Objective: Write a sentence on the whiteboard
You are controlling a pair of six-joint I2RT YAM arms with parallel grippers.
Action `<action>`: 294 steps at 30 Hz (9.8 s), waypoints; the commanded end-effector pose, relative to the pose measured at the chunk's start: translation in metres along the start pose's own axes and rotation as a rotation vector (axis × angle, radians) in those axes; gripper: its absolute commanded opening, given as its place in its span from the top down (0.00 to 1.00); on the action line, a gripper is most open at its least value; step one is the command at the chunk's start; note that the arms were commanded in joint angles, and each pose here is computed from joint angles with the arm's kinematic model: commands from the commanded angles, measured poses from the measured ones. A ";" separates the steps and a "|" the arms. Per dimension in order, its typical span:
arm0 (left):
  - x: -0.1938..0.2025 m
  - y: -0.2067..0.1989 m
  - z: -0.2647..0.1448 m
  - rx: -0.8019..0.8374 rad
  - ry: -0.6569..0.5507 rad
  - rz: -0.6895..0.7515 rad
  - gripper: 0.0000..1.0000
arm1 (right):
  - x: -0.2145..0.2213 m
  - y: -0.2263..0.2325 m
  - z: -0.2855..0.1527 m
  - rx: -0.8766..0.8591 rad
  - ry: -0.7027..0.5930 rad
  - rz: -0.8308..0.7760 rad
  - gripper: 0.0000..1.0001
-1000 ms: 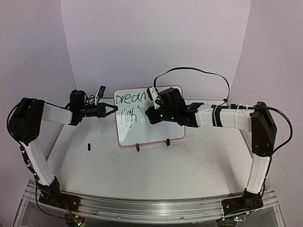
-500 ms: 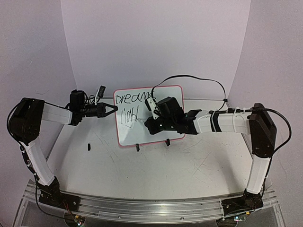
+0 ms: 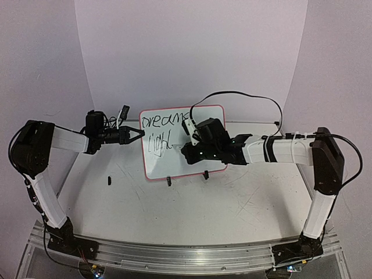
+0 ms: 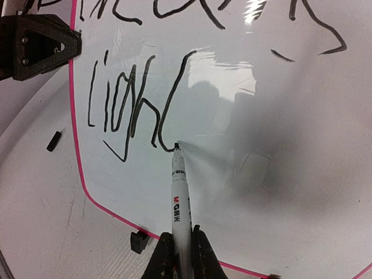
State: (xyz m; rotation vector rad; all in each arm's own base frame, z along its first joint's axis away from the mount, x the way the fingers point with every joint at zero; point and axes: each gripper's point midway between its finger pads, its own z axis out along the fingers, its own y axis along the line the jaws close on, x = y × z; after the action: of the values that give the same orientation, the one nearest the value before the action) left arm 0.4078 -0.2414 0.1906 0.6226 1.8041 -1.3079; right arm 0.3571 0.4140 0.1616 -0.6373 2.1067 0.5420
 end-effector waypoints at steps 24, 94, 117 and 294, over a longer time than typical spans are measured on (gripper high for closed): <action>-0.012 0.006 0.005 -0.034 -0.024 0.079 1.00 | -0.057 0.008 0.006 0.000 -0.130 0.014 1.00; -0.008 0.014 0.001 -0.099 -0.023 0.091 1.00 | -0.049 -0.027 -0.044 0.029 -0.150 -0.084 1.00; -0.011 0.014 0.002 -0.097 -0.020 0.097 1.00 | -0.051 -0.034 -0.020 0.049 -0.138 -0.071 1.00; -0.012 0.011 0.003 -0.077 -0.010 0.098 1.00 | -0.035 -0.066 -0.018 0.121 -0.137 0.063 1.00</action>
State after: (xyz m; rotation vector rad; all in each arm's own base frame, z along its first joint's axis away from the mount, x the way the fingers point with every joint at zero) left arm 0.4099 -0.2402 0.1867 0.6343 1.8204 -1.2800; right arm 0.3972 0.3501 0.1811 -0.4443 2.0549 0.4507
